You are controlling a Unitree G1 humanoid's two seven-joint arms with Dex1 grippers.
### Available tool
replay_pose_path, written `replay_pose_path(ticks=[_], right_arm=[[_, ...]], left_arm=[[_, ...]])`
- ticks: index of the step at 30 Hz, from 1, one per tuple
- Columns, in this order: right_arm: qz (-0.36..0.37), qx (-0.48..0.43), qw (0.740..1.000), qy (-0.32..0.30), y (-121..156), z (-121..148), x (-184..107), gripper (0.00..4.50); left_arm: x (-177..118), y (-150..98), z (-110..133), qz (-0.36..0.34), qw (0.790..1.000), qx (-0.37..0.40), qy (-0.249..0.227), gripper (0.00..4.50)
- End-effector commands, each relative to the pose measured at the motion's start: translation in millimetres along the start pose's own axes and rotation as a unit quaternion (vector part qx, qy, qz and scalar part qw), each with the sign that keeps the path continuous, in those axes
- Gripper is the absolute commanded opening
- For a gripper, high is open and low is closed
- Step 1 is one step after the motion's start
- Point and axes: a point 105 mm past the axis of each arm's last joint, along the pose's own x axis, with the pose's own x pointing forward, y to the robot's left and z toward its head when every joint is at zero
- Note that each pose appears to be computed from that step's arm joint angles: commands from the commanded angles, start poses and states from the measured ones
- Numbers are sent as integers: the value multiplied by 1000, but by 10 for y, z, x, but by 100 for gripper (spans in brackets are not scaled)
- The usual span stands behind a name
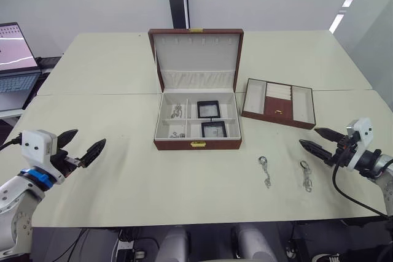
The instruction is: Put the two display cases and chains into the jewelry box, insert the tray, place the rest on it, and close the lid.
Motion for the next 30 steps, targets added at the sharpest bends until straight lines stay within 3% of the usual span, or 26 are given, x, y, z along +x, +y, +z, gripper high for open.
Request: replay_pose_path(ticks=[1, 22, 27, 30], right_arm=[[-37, -11, 999, -20, -126, 36, -93, 445], [-50, -13, 998, -19, -174, 12, -83, 445], [-47, -15, 999, -17, -164, 18, -75, 445], [-12, -30, 999, -13, -79, 115, -38, 445]], left_arm=[[-122, 197, 110, 28, 999, 26, -14, 450], [-114, 153, -28, 30, 999, 16, -10, 450], [-63, 80, -13, 18, 1000, 20, -14, 450], [36, -104, 115, -23, 999, 23, -30, 450]])
